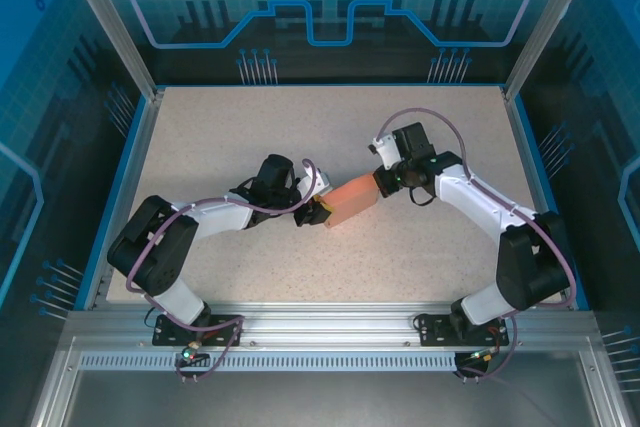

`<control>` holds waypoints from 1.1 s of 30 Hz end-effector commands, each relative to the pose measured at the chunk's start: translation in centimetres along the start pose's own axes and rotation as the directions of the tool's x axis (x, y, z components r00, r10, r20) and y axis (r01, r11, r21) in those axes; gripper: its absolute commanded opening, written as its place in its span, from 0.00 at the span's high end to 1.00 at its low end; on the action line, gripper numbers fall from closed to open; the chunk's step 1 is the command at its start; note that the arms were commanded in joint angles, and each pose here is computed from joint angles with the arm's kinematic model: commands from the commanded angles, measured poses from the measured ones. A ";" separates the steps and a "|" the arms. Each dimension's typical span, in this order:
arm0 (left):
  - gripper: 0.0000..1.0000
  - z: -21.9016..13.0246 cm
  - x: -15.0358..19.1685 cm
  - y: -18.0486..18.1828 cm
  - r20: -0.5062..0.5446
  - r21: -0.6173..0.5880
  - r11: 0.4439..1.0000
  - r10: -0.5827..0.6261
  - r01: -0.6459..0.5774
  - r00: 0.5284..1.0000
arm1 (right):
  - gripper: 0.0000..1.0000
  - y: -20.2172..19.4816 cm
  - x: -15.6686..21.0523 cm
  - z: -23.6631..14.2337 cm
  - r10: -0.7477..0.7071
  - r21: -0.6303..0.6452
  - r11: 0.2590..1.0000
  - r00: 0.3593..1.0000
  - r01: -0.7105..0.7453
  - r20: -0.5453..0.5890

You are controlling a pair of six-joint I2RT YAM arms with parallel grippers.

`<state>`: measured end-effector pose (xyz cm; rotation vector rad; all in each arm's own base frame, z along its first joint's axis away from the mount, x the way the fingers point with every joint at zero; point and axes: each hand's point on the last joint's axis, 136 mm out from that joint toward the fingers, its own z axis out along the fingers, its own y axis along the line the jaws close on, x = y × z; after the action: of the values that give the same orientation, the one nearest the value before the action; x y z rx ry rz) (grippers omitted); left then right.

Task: Fold the paper box

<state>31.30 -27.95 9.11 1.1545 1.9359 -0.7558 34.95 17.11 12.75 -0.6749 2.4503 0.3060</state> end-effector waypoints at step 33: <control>0.32 -6.9 -1.9 -0.1 0.078 -0.196 0.942 -0.263 0.274 0.961 | 0.99 1.4 0.4 -0.7 0.019 0.026 0.999 1.000 -0.019 -0.016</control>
<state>30.55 -25.05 15.47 0.8742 1.9714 -0.6995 34.40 17.87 12.63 -0.6576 2.4427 0.2807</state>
